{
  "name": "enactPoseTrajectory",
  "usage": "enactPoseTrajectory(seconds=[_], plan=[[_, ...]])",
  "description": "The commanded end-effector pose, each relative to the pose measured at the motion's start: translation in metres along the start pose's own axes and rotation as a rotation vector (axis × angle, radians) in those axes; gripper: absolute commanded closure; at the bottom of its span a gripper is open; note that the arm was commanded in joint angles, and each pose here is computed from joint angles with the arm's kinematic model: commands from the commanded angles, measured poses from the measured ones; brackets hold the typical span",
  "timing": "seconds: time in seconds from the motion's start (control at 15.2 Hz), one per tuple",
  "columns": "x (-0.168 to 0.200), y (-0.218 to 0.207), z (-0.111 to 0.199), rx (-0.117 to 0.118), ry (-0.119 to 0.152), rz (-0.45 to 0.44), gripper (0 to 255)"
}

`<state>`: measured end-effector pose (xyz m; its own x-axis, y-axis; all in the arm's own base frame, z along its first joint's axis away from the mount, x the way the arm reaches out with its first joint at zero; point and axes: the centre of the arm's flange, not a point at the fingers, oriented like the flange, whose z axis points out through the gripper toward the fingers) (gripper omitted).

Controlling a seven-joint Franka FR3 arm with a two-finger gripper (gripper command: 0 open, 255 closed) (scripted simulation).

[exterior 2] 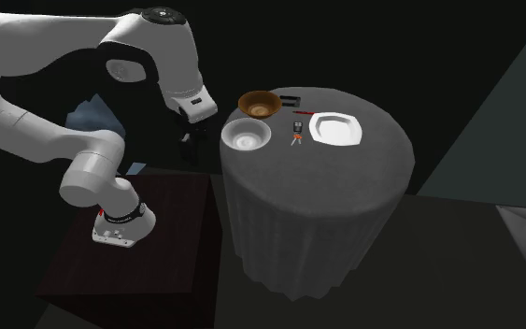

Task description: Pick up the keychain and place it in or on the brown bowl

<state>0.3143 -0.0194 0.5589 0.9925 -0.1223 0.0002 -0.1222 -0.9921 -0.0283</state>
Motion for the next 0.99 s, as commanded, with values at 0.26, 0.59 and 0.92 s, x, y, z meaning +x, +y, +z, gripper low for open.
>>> enactPoseTrajectory(seconds=[0.26, 0.59, 0.92], plan=[[0.022, -0.047, 0.012, -0.003, 0.004, 0.074, 0], [0.053, -0.103, 0.028, -0.007, 0.008, 0.167, 0], [0.09, -0.156, 0.043, -0.011, 0.012, 0.26, 0]])
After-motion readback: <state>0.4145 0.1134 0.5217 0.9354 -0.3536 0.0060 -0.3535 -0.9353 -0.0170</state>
